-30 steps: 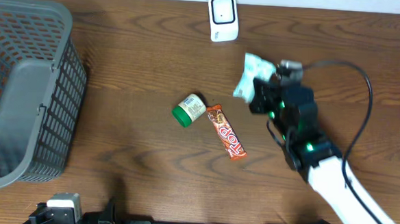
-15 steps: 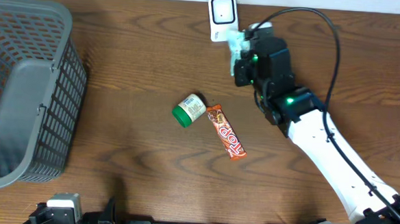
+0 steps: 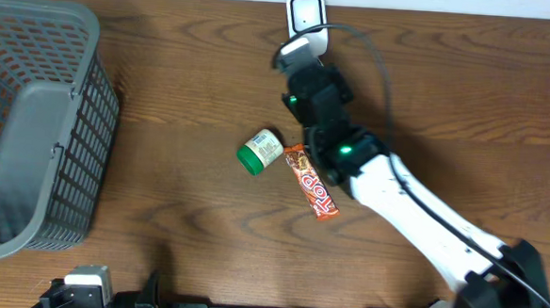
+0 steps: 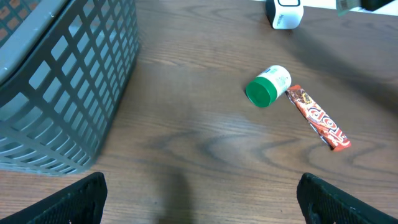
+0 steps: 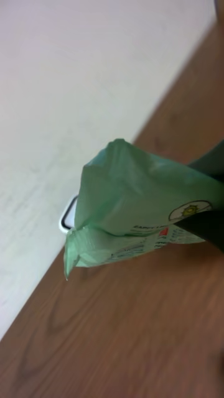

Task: Scan the item barcode
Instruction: 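Carry the wipes packet up to the white scanner with the right gripper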

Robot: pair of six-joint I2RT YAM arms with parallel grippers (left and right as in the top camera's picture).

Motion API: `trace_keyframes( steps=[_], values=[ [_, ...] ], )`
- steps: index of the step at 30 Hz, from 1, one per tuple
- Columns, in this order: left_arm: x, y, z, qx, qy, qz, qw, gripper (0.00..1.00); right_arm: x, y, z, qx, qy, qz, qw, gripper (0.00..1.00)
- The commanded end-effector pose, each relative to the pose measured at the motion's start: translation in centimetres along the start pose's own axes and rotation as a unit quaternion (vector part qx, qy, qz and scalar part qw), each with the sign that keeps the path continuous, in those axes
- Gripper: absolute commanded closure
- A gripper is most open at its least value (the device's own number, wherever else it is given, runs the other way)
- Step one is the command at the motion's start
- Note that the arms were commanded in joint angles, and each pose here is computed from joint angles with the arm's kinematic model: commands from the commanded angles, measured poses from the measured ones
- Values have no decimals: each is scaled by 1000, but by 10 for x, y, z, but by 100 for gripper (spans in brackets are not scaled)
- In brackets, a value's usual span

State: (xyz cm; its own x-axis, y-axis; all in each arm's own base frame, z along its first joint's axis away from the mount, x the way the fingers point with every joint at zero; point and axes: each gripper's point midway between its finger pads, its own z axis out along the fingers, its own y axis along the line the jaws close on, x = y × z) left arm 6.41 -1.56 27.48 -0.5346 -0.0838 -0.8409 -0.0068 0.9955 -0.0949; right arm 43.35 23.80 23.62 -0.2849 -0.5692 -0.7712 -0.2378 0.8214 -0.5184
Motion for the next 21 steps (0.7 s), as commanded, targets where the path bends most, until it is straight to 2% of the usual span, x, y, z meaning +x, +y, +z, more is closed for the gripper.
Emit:
trace_keyframes(
  steps=[1,11,16,21],
  values=[
    [-1,-2,-1,3,-4,7,1000,2,-2,-4,10,82,15,-123,989,99],
    [-1,-2,-1,3,-4,7,1000,2,-31,5,60,169,-81,-221,957,99],
    [-1,-2,-1,3,-4,7,1000,2,-31,32,82,156,-128,-295,934,99],
    [-1,-2,-1,3,-4,7,1000,2,-31,18,112,164,-140,-255,943,99]
  ],
)
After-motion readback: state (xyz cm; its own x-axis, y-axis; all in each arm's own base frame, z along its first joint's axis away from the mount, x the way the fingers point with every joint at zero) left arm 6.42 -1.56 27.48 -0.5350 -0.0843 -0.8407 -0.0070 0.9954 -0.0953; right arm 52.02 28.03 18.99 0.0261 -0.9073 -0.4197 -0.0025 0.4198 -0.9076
